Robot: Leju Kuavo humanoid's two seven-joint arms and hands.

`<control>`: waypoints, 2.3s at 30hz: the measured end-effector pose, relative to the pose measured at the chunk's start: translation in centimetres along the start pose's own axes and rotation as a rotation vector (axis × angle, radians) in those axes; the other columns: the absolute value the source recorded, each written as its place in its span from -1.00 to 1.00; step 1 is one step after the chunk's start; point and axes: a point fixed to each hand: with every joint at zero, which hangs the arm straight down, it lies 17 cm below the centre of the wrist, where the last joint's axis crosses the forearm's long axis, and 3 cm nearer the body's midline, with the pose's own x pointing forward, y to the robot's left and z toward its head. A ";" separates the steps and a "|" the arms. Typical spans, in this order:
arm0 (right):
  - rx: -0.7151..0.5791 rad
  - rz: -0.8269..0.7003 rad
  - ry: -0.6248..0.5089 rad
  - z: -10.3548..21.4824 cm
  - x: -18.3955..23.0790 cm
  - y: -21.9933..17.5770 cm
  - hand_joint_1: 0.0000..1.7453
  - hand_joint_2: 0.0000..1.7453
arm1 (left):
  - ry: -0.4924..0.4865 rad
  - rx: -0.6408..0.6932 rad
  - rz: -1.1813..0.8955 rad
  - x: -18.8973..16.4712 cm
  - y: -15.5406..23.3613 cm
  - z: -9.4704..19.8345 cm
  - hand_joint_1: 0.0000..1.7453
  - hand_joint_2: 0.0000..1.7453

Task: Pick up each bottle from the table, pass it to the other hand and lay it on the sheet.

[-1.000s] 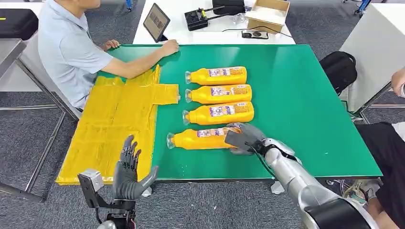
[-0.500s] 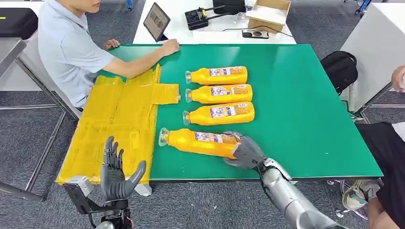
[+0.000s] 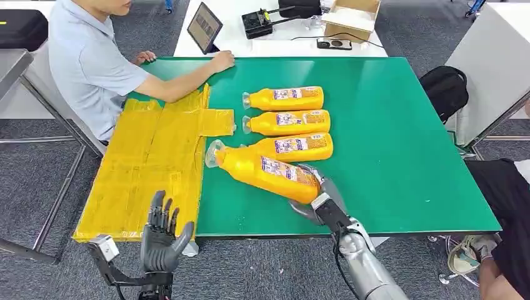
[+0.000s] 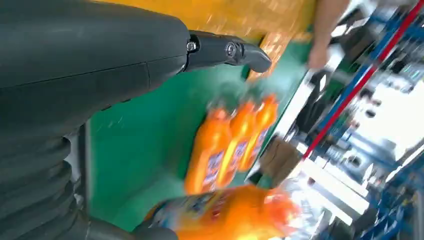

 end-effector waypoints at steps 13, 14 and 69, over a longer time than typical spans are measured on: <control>0.064 -0.098 -0.098 0.0 4.3 5.1 1.00 1.00 | -0.018 -0.231 0.078 -0.2 -5.3 1.2 -1.00 1.00; 0.073 -0.098 -0.102 0.0 4.5 5.5 1.00 1.00 | -0.022 -0.244 0.082 -0.1 -5.5 1.3 -1.00 1.00; 0.266 -0.010 -0.096 7.5 5.2 19.5 -1.00 -1.00 | -0.093 -0.205 -0.151 1.4 -4.2 -2.2 1.00 1.00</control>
